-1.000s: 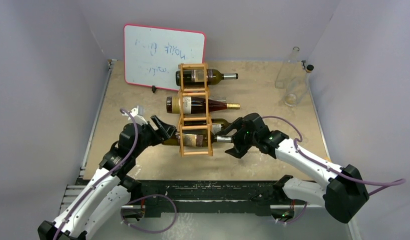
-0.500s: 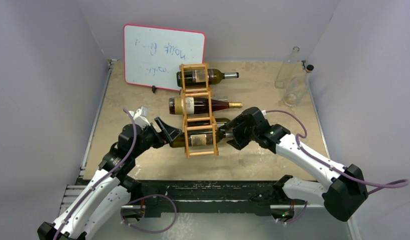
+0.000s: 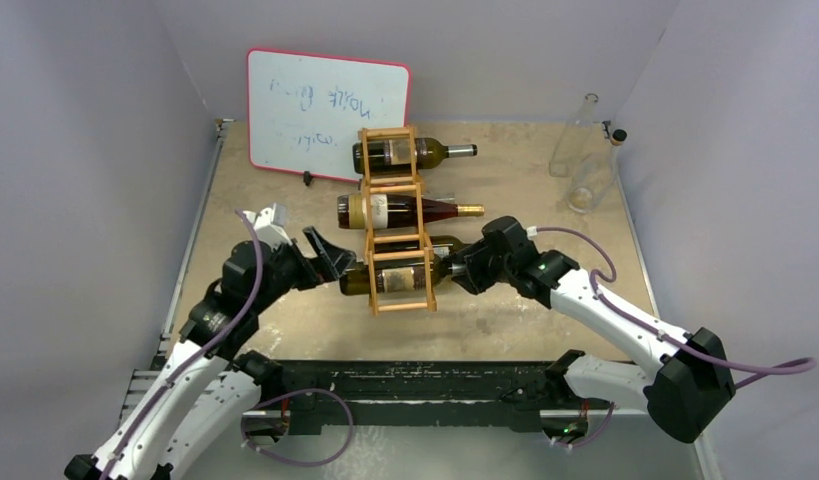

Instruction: Take the wine bottle off the wine rack

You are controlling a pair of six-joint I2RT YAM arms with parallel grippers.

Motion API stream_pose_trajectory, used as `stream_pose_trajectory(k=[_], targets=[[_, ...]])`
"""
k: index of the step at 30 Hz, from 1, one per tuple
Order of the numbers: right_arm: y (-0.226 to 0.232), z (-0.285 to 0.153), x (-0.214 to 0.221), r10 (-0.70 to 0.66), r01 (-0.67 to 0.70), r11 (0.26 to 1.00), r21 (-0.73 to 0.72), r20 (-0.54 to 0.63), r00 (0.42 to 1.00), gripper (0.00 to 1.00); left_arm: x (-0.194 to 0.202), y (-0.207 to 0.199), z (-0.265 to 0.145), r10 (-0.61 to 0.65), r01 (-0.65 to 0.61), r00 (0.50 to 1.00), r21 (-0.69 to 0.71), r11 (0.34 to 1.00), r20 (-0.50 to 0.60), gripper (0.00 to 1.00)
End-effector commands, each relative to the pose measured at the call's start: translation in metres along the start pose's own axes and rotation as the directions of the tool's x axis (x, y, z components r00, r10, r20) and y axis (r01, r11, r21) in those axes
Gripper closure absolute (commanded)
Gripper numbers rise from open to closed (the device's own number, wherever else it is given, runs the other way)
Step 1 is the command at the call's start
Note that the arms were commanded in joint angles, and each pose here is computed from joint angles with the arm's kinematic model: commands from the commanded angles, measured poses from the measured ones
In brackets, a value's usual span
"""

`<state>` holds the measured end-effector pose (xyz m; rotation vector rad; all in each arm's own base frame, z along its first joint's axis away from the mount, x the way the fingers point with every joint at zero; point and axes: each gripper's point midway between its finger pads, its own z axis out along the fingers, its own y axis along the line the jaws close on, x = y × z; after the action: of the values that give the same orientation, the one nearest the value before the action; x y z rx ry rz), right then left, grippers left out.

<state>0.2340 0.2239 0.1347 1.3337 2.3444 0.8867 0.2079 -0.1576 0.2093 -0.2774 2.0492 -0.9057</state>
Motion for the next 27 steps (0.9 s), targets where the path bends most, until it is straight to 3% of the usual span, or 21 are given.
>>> stream_pose_trajectory(k=[1,4,8,14,16,20,27], targets=[[0.009,-0.005,-0.006,0.052,-0.051,0.998,-0.033,0.038,0.998,0.52,-0.058,-0.021,-0.022,0.258,-0.251,0.959,-0.072,0.965,0.117,0.00],[0.009,-0.008,-0.011,0.051,-0.049,0.999,-0.019,0.063,0.997,0.57,-0.074,-0.049,-0.019,0.378,-0.379,0.921,-0.008,0.925,0.096,0.00],[0.003,-0.010,-0.013,0.063,-0.062,0.998,-0.011,0.074,0.995,0.62,-0.077,-0.084,0.000,0.439,-0.452,0.892,0.145,0.880,0.111,0.02],[0.001,-0.011,-0.014,0.076,-0.074,0.997,-0.037,0.074,0.994,0.71,-0.056,-0.124,0.025,0.572,-0.555,0.816,0.382,0.738,0.081,0.27],[0.000,-0.012,-0.016,0.076,-0.073,0.997,-0.040,0.080,0.994,0.72,-0.043,-0.132,0.030,0.630,-0.586,0.774,0.443,0.678,0.059,0.38],[0.000,-0.012,-0.016,0.069,-0.066,0.997,-0.043,0.084,0.994,0.75,-0.003,-0.149,0.039,0.760,-0.654,0.649,0.538,0.532,0.038,0.37],[0.001,-0.009,-0.016,0.048,-0.046,0.998,-0.033,0.086,0.995,0.83,0.029,-0.138,0.065,0.861,-0.677,0.506,0.599,0.427,-0.042,0.39]])
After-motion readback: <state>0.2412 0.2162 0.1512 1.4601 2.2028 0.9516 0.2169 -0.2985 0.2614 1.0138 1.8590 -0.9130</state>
